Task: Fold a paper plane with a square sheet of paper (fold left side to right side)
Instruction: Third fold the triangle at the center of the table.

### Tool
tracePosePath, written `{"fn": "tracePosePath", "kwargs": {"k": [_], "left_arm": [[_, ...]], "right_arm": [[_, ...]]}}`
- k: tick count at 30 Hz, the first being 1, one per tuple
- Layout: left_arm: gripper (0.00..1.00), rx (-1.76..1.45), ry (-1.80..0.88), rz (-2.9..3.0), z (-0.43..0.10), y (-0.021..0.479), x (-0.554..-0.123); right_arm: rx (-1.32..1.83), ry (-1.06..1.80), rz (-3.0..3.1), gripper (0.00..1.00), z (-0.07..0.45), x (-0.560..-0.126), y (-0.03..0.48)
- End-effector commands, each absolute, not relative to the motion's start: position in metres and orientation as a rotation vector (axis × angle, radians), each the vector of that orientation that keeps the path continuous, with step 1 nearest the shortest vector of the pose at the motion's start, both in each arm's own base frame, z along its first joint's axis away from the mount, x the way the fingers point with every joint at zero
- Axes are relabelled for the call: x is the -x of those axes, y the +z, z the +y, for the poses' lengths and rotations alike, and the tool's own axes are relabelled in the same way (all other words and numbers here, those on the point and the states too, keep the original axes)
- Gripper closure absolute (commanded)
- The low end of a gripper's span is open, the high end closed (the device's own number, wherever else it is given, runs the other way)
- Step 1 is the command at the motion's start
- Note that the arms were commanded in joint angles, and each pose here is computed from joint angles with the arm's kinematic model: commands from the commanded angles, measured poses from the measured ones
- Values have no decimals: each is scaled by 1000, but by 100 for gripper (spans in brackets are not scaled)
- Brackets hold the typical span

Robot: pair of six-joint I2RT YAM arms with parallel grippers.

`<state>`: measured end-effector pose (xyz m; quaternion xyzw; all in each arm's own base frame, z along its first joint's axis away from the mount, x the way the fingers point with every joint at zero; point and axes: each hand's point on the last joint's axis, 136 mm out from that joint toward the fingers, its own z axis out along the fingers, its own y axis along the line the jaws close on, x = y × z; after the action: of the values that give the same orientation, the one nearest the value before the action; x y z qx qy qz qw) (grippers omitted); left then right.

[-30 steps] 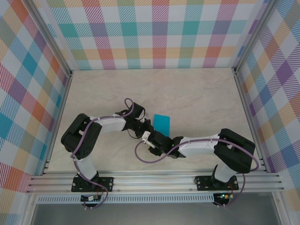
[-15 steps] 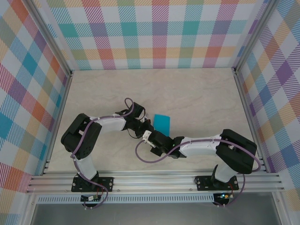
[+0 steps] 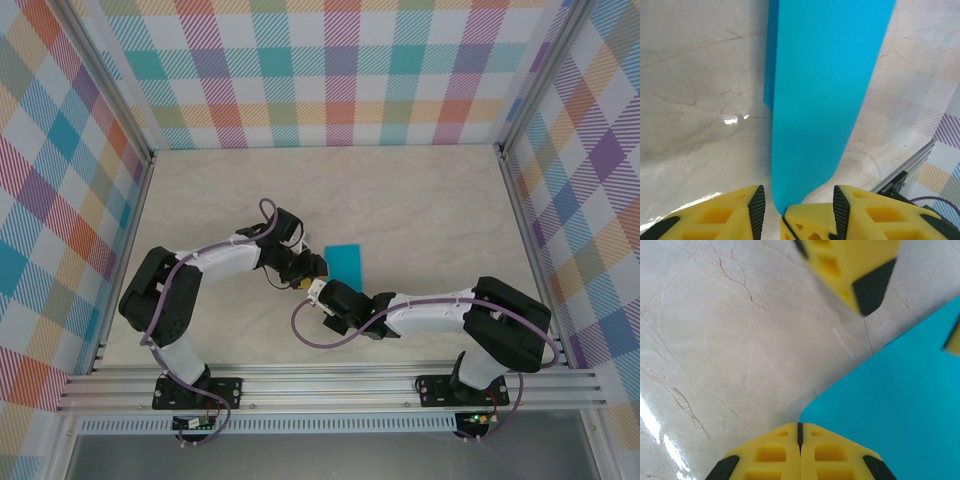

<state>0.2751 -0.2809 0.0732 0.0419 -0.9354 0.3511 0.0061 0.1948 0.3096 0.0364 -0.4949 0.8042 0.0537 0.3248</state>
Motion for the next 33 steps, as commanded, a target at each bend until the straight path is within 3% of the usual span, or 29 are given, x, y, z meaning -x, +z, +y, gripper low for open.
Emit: {"fn": "tracePosePath", "kwargs": {"k": [1,10,17,33], "left_arm": [[57,-37,1092,-2952,-277,91,-281],[66,159,1237,-2848,-329,91,-314],[68,219,1190,-2792,-356,62,-327],[71,235,1017,-2781,-354,12,-326]], "right_arm": [[1278,174,2133,100,311,-191,34],[1249,181,2152,100,310,-193,35],[1218,200,2171,100,310,-196,38],[1147,429,2273,100,310,-197,50]]}}
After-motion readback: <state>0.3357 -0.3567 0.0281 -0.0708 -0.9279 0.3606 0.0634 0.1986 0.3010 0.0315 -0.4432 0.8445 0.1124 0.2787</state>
